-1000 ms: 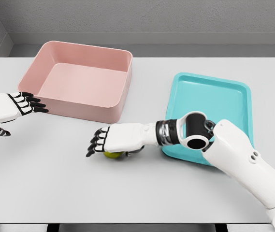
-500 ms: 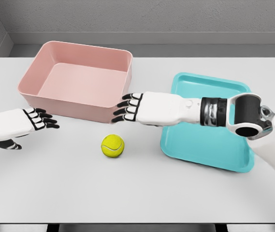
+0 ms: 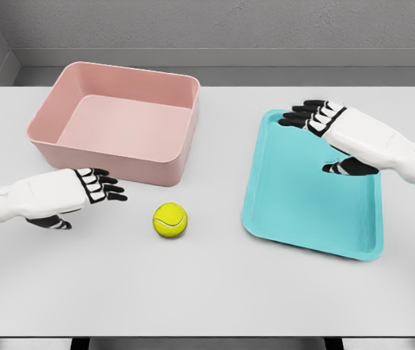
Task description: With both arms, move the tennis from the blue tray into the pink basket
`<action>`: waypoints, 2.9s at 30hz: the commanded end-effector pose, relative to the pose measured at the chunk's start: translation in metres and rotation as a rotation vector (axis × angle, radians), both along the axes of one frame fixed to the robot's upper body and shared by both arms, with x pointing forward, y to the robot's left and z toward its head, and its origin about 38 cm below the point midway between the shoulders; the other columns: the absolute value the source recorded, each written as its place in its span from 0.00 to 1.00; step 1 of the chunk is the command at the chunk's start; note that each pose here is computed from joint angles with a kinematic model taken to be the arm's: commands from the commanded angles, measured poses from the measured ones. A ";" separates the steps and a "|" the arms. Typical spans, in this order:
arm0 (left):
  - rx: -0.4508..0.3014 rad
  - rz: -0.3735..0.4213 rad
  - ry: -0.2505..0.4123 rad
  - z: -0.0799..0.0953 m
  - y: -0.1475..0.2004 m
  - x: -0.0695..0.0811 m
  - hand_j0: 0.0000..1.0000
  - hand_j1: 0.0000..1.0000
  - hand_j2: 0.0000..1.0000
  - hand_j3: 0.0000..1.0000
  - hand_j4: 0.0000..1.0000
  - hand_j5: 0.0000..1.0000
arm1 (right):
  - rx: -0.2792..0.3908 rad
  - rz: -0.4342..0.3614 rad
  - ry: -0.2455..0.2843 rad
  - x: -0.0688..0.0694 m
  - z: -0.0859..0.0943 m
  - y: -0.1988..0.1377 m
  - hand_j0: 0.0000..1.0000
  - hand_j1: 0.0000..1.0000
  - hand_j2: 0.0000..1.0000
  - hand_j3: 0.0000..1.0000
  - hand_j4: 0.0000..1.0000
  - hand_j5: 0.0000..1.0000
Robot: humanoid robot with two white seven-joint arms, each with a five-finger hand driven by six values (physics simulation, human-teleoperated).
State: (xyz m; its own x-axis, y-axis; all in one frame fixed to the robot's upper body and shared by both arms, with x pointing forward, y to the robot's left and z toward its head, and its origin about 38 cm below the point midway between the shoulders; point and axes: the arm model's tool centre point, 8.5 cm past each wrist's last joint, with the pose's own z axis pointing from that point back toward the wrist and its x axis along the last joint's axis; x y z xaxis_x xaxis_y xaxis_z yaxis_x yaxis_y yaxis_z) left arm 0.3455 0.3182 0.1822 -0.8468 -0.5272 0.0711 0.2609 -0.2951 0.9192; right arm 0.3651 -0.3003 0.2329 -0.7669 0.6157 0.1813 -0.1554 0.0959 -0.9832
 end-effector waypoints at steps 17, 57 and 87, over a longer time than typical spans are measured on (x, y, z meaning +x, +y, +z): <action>-0.052 -0.094 -0.039 -0.003 -0.046 0.004 1.00 1.00 1.00 1.00 1.00 1.00 | 0.144 -0.117 0.055 -0.016 -0.019 -0.038 1.00 1.00 1.00 1.00 1.00 1.00; -0.034 -0.262 -0.030 -0.024 -0.121 0.019 1.00 1.00 1.00 1.00 1.00 1.00 | 0.148 -0.118 0.056 -0.016 -0.019 -0.038 1.00 1.00 1.00 1.00 1.00 1.00; -0.002 -0.273 0.016 -0.043 -0.125 0.018 0.76 0.76 0.76 0.76 0.76 0.76 | 0.148 -0.117 0.055 -0.016 -0.019 -0.038 1.00 1.00 1.00 1.00 1.00 1.00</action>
